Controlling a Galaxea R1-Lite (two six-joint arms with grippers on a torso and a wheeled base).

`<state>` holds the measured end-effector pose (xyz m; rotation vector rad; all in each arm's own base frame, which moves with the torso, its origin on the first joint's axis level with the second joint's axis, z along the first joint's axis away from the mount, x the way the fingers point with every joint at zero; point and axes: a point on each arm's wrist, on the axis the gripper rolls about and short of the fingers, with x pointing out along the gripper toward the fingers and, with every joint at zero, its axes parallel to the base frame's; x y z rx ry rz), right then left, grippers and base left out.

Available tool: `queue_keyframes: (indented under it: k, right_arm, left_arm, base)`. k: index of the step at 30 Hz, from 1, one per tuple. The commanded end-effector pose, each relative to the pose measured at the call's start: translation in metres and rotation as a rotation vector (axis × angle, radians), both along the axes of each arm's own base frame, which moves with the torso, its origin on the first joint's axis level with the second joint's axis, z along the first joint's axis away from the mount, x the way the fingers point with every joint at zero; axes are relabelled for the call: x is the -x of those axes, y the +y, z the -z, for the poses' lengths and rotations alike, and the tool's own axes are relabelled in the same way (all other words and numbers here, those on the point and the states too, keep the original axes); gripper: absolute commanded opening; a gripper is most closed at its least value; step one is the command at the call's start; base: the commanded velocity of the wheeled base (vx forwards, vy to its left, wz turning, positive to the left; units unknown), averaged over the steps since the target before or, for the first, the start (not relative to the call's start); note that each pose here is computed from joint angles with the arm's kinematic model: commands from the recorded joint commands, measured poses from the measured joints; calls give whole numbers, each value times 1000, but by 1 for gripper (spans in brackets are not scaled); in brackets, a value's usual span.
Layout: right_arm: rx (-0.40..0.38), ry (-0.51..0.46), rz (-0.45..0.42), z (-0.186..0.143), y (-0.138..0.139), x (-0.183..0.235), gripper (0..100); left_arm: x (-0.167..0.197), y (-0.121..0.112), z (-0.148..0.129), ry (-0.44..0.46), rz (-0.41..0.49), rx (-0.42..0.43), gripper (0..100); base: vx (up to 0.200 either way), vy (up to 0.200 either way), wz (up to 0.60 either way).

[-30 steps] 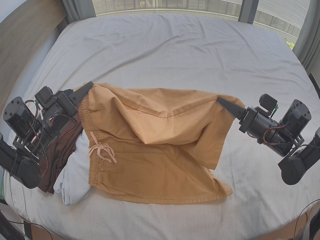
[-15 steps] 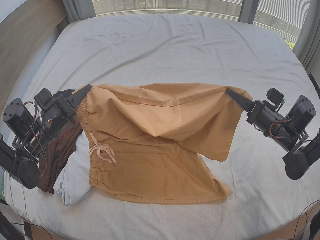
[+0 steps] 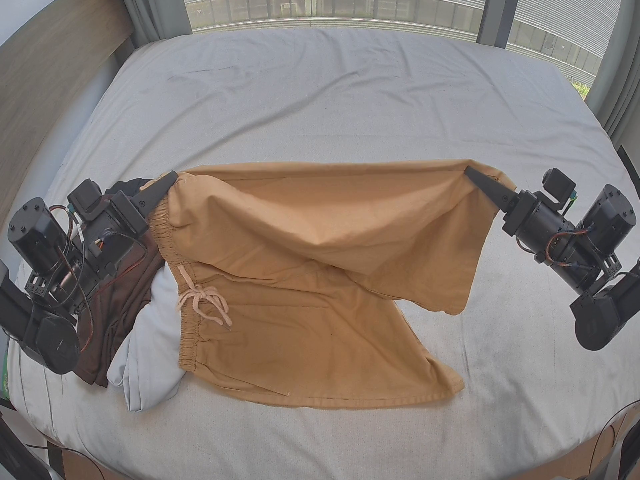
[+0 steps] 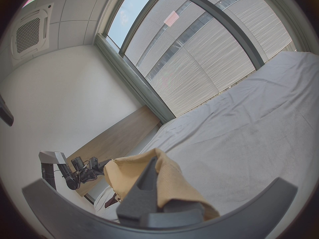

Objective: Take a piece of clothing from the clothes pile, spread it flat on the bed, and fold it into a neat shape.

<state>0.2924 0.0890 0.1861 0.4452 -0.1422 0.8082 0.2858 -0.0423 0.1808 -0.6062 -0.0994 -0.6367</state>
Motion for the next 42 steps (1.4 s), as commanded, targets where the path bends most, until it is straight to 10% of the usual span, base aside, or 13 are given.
queue_keyframes:
  k: [1, 42]
  right_arm:
    - [-2, -7, 9, -2, -3, -1, 0]
    - [-14, -69, 55, -19, -18, 1, 0]
  left_arm:
    - [-3, 2, 4, 13, -7, -2, 0]
    - [-26, 9, 14, -136, -127, -264, 0]
  base:
    - [0, 0, 0]
    - [0, 0, 0]
